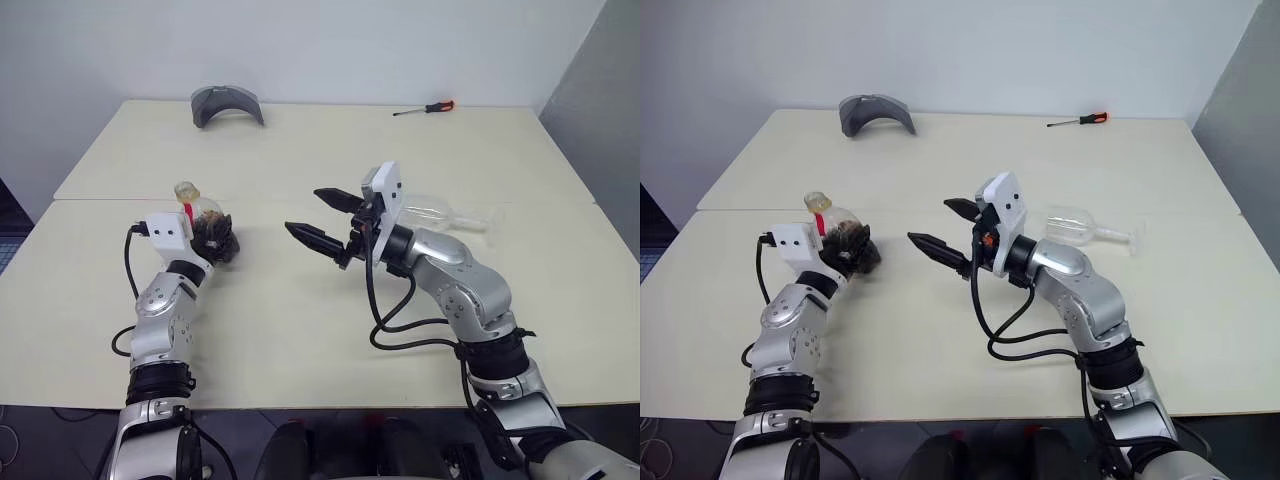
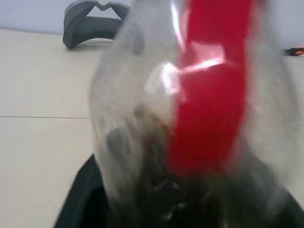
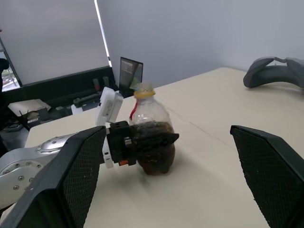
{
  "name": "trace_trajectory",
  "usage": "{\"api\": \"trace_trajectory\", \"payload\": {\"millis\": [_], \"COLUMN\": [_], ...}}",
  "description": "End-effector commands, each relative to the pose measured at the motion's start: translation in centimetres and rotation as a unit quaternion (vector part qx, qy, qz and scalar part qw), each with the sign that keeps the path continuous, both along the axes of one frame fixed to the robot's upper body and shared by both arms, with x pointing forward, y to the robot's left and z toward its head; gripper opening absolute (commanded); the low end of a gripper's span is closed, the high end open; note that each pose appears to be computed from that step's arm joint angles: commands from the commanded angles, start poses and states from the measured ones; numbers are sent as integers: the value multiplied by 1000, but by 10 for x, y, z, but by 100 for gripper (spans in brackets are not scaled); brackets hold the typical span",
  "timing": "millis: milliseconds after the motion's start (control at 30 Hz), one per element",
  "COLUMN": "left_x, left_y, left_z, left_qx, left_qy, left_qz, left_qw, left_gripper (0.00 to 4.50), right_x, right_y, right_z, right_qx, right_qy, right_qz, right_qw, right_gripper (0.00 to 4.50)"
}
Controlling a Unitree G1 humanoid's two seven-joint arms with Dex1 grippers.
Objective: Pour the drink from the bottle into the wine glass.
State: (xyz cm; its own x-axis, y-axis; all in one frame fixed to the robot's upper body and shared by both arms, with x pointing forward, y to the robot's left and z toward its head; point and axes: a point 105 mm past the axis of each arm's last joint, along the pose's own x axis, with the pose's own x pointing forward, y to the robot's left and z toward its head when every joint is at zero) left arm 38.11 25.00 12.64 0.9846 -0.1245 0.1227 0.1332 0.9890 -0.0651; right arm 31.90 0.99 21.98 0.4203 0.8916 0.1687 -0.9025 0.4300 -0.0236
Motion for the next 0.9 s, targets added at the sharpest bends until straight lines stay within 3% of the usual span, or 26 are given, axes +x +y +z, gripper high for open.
{"api": "trace_trajectory", "payload": {"millis": [33,100,733,900], "left_x": [-4,-6,-71,-115], "left_y": [2,2,-4,-55], "left_z": [8,8,11,12], "left_qx": [13,16,5,38], "left_qy": [-13,-12,15,58], "left_qz": [-2,0,32,-102], "left_qw": [1000,1000,999,992], "left_gripper": [386,447,447,447], "right_x": [-3,-3,-4,-12], "right_y": [-1,-1,-10,-33], "right_z": [13,14,10,-11], "right_qx": [21,22,16,-36], "right_qy": [-16,-16,-21,-23], "right_qz": [2,3,-2,-19], "right_qw": [1000,1000,1000,999], "right_gripper": [450,450,450,450]}}
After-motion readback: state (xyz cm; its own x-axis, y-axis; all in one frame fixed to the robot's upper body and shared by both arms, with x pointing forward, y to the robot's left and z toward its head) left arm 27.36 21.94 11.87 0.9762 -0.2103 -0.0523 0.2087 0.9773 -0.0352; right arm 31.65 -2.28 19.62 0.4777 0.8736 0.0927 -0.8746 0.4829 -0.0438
